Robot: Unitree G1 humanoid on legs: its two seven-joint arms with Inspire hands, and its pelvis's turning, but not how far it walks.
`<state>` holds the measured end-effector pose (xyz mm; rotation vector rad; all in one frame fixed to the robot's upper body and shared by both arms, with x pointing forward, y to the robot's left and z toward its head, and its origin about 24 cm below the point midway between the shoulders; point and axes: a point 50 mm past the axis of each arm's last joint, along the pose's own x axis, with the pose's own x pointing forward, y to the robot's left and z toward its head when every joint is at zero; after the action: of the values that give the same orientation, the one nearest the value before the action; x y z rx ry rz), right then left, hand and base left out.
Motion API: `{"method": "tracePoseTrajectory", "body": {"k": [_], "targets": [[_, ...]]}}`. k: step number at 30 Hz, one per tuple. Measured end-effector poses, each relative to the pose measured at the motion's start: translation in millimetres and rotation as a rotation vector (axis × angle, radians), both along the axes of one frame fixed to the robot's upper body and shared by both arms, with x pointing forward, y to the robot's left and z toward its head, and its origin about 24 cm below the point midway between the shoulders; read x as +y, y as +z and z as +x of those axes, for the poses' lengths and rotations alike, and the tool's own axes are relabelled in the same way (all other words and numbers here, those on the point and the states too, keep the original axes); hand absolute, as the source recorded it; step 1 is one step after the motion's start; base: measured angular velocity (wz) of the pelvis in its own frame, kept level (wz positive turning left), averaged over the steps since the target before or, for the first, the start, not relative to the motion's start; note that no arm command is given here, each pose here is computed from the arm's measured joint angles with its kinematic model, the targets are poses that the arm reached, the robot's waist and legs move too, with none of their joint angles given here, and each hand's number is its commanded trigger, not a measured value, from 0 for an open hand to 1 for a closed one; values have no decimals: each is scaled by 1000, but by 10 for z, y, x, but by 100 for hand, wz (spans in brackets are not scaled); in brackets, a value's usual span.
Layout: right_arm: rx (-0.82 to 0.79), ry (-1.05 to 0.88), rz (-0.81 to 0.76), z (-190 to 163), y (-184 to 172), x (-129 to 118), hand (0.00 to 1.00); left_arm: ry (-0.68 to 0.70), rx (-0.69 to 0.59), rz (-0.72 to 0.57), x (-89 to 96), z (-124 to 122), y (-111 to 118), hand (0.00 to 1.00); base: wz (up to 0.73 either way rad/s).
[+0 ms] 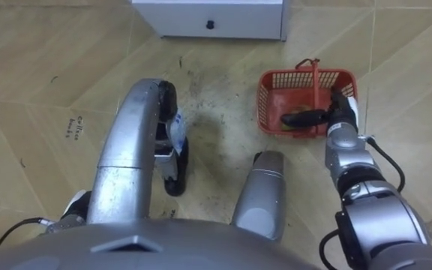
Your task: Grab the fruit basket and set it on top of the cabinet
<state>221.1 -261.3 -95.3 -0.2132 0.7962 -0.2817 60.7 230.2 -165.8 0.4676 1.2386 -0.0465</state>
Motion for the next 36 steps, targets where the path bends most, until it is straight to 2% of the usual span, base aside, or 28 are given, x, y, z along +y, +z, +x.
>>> {"method": "tracePoseTrajectory", "body": {"k": [1, 2, 3, 15, 36], "targets": [[0, 1, 2, 2, 2, -2, 25, 0, 2, -2, 0, 0, -1, 0, 0], [-1, 4, 4, 4, 4, -4, 69, -2, 4, -8, -3, 2, -1, 0, 0], [1, 8, 2, 4, 3, -2, 100, -3, 5, -12, -4, 9, -1, 0, 0], [32, 14, 73, -7, -29, 2, 100, -26, 47, -37, -24, -34, -17, 0, -1], [55, -13, 101, -52, -66, 0, 100, -32, 31, -45, -45, 57, -10, 0, -1]]}}
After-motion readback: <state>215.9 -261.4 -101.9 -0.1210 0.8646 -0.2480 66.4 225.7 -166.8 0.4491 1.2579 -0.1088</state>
